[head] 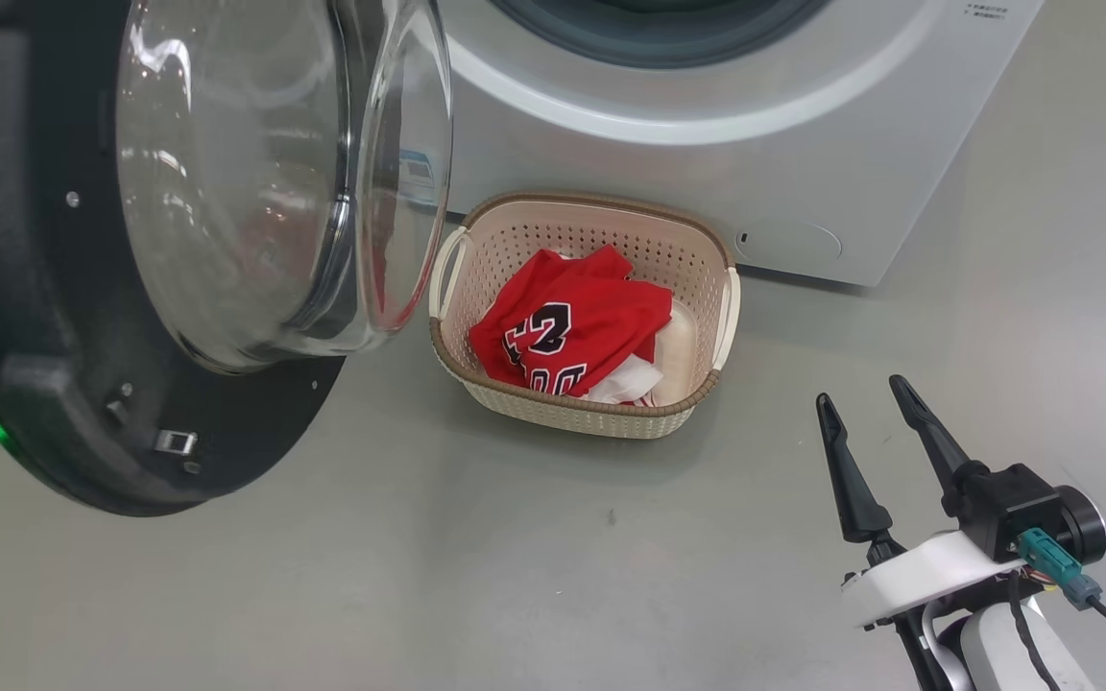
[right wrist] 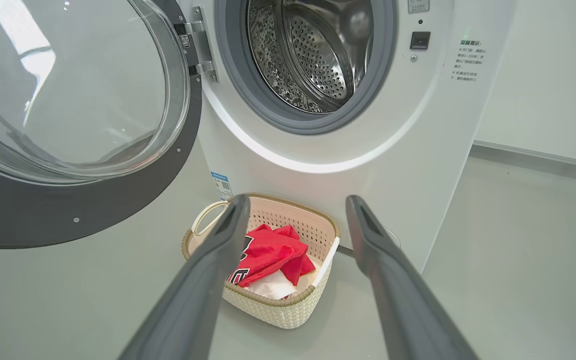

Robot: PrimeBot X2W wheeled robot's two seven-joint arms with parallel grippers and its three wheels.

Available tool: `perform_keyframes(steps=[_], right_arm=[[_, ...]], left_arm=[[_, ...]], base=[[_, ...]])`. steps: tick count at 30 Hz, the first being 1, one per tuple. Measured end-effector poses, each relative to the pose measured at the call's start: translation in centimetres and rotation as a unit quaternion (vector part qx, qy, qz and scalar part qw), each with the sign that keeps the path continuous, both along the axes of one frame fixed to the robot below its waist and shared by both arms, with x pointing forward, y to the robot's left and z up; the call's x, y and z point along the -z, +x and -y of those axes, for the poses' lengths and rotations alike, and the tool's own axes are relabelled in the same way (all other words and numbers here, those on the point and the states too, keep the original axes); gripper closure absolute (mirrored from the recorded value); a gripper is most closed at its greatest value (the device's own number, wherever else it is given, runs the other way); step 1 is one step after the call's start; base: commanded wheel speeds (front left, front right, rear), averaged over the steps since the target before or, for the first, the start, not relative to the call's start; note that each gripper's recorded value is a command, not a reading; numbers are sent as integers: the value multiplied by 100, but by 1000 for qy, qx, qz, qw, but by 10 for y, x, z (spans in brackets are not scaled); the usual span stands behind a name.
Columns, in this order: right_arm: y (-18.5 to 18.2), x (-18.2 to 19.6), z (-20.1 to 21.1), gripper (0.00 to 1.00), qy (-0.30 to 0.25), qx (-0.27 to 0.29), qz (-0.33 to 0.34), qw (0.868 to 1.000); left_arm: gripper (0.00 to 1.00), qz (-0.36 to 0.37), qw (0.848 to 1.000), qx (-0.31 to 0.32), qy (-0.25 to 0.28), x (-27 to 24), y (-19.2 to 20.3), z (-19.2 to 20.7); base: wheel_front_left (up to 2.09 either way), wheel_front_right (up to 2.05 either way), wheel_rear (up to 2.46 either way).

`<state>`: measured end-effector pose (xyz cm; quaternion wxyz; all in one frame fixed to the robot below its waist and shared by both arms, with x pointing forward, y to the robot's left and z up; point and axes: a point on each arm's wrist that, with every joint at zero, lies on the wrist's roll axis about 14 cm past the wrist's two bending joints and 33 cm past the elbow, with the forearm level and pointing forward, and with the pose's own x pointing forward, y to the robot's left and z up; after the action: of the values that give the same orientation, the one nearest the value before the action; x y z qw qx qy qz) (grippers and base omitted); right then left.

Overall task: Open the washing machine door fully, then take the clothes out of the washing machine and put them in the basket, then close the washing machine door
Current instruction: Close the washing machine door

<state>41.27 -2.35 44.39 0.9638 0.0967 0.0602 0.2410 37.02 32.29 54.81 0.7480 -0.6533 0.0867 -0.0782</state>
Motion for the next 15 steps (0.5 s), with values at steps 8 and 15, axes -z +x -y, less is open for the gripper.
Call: perform_keyframes(steps=[8,15], right_arm=[[1,-4,1,0,3,4,4,1000],[-1,-4,6,0,2,13,3,1000]], left_arm=[[100,17,996,84,-1,-5,2,43],[100,36,989,144,-10,-12,4,78]], base=[[0,0,0],[0,0,0]])
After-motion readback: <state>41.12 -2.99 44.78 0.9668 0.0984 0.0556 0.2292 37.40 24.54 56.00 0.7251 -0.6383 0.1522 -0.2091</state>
